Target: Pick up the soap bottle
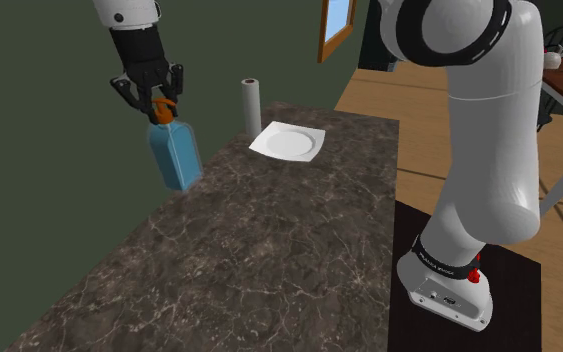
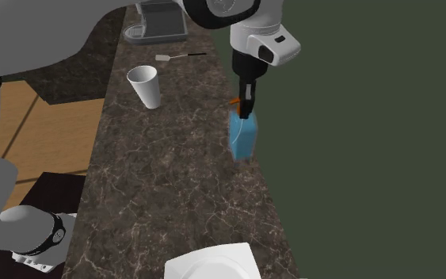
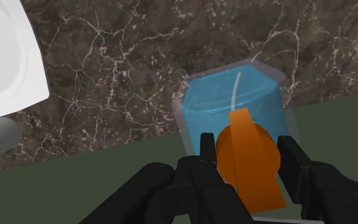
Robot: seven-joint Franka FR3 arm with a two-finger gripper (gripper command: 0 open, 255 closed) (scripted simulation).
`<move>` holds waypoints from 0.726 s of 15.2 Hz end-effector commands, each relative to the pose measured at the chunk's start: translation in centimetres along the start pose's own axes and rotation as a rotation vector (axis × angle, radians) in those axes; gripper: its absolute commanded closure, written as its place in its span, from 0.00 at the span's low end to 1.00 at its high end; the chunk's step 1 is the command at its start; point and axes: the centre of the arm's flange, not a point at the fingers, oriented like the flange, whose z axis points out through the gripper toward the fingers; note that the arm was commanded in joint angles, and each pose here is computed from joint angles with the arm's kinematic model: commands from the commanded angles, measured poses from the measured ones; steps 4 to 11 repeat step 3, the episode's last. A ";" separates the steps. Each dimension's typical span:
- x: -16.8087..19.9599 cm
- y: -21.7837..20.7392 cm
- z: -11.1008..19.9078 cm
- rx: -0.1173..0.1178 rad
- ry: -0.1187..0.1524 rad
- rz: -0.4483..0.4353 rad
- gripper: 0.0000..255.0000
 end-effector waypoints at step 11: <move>-0.1 0.0 -1.1 0.000 0.000 0.000 1.00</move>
